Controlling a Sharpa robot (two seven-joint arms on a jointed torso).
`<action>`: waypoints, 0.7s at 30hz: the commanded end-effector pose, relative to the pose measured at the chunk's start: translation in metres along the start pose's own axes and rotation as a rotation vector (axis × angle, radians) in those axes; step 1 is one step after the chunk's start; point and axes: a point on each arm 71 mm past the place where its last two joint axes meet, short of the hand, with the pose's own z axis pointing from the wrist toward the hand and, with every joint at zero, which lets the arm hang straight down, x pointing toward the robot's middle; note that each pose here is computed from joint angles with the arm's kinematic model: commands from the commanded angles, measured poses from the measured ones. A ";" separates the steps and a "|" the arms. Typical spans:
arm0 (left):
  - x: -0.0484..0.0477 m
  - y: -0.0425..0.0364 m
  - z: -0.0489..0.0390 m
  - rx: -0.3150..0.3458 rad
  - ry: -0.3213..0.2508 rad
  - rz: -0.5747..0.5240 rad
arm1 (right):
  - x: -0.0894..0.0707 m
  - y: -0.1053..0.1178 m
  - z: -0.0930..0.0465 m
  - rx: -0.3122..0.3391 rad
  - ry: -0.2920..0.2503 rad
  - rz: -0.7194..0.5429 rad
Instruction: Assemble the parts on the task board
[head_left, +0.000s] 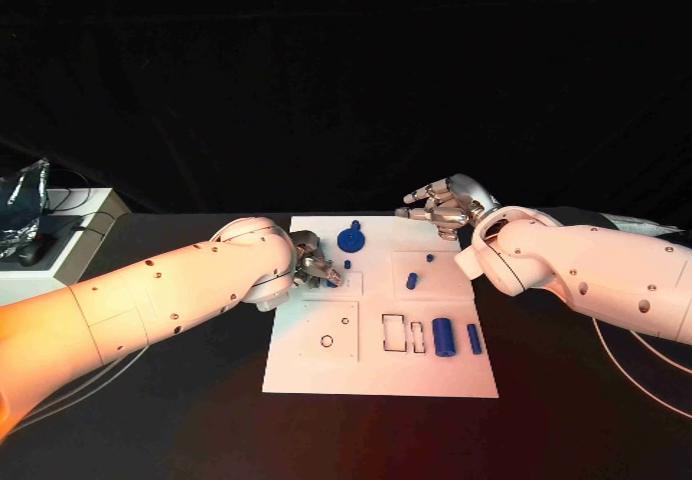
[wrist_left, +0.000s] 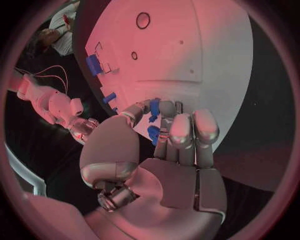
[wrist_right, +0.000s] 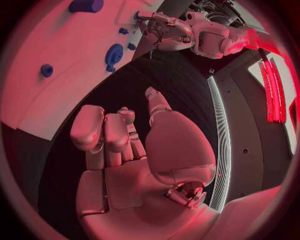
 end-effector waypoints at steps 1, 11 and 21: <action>0.0188 0.0069 0.0035 -0.048 0.100 0.043 | 0.002 0.001 0.000 -0.012 0.017 -0.005; 0.0187 0.0050 0.0040 -0.042 0.092 0.033 | 0.001 0.001 0.000 -0.011 0.017 -0.006; 0.0165 0.0060 0.0052 -0.046 0.071 0.026 | 0.001 0.000 0.000 -0.010 0.018 -0.006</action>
